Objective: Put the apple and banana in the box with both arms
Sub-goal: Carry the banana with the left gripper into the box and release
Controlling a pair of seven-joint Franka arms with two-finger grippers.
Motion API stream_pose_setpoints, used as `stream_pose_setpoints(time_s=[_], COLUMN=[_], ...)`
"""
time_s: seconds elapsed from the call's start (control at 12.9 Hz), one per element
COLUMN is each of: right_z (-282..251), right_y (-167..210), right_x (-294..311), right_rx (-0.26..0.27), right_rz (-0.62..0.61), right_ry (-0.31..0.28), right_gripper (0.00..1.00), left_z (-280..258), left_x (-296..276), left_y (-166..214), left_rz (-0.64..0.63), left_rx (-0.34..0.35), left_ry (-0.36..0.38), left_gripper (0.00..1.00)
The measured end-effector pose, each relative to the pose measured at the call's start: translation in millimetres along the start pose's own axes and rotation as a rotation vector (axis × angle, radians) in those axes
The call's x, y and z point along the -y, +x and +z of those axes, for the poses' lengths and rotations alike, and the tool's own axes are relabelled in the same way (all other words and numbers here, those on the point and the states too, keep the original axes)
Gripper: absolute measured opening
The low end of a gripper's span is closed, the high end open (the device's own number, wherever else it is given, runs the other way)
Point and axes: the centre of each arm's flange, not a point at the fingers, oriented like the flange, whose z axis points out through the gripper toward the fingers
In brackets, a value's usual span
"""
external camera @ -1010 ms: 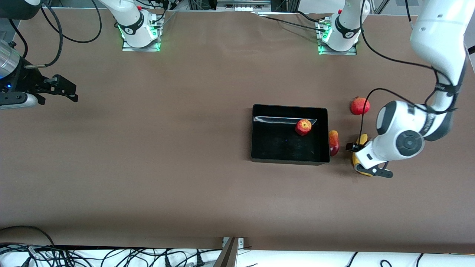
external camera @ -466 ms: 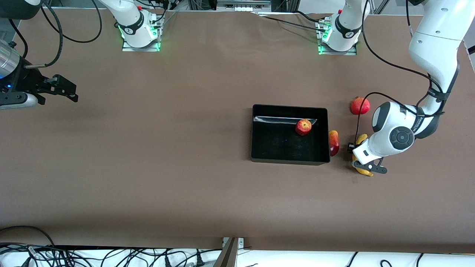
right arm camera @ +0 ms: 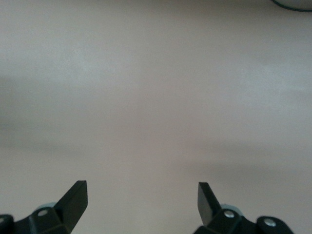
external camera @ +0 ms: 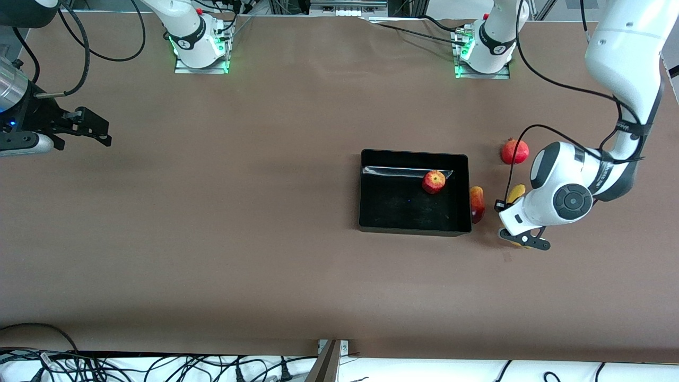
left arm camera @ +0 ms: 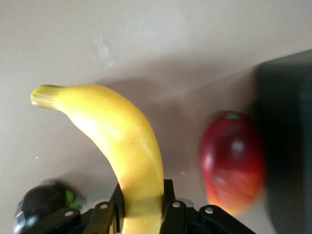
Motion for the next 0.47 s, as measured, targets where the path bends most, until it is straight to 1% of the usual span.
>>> stream_pose_setpoints(time_s=[0.16, 0.23, 0.31, 0.47], right_z=[0, 0, 0, 0], right_y=[0, 0, 0, 0], right_x=[0, 0, 0, 0], right_rx=[-0.001, -0.001, -0.002, -0.002], right_rz=[0.000, 0.000, 0.000, 0.000], right_ry=[0.000, 0.000, 0.000, 0.000], right_gripper=[1.00, 1.00, 1.00, 1.00], left_z=[-65, -87, -96, -88], left_x=[-43, -79, -119, -210], left_y=[3, 3, 4, 6], left_rz=[0.025, 0.008, -0.020, -0.095], left_rx=[-0.013, -0.025, -0.033, -0.048], left_ry=[-0.009, -0.021, -0.023, -0.022], left_gripper=[0.33, 0.33, 0.33, 0.33])
